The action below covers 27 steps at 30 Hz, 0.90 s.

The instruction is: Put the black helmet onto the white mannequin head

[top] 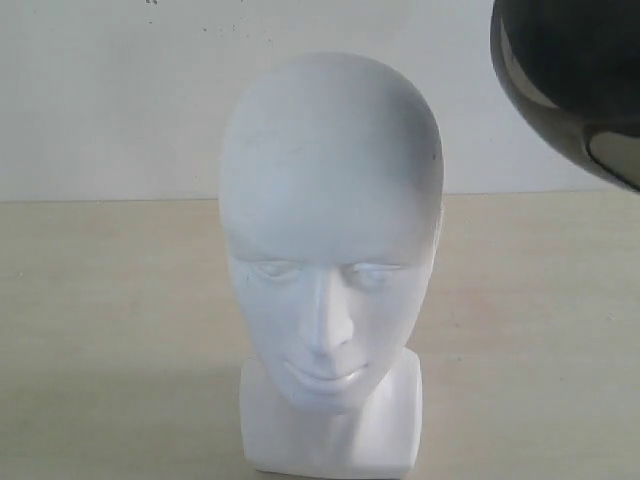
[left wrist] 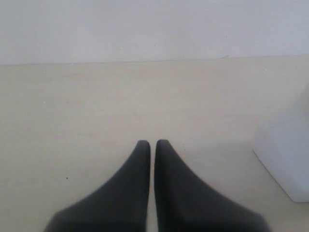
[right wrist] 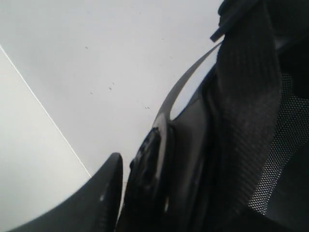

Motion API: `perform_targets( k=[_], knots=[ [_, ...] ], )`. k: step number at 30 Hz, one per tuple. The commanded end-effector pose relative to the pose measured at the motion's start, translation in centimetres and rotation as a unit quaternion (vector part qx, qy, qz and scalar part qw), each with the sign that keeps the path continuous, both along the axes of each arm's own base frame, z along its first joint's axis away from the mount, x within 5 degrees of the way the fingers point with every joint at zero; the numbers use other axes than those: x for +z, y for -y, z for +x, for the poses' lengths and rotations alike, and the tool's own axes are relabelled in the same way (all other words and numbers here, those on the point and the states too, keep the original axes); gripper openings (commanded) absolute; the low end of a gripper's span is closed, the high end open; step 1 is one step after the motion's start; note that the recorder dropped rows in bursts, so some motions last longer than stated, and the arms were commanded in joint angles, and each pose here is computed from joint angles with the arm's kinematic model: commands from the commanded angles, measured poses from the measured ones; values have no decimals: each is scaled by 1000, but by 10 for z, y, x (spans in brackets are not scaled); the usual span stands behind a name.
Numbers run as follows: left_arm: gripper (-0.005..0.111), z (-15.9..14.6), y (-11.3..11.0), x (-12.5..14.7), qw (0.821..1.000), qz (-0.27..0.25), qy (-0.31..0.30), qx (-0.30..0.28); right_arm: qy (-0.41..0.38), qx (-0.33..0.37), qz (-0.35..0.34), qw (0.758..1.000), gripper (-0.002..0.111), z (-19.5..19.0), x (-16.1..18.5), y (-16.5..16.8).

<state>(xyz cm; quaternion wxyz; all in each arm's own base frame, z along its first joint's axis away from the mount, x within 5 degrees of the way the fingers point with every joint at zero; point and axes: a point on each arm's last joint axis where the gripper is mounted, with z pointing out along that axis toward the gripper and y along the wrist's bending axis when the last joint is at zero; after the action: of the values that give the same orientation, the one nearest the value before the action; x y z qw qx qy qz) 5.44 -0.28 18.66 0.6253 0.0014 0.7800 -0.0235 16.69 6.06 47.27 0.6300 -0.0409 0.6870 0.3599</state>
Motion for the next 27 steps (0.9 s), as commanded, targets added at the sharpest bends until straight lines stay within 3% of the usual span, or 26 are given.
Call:
perform_targets(
  k=[1, 10, 18, 27],
  knots=[
    [4, 0, 0, 0, 1000, 0, 5, 0, 62, -5, 54, 997, 0, -18, 36, 5],
    [4, 0, 0, 0, 1000, 0, 5, 0, 97, 39, 156, 982, 0, -28, 77, 4],
    [4, 0, 0, 0, 1000, 0, 5, 0, 68, 120, 252, 958, 0, -18, 85, -4],
    [4, 0, 0, 0, 1000, 0, 5, 0, 36, 170, 253, 952, 0, -3, 80, -13]
  ],
)
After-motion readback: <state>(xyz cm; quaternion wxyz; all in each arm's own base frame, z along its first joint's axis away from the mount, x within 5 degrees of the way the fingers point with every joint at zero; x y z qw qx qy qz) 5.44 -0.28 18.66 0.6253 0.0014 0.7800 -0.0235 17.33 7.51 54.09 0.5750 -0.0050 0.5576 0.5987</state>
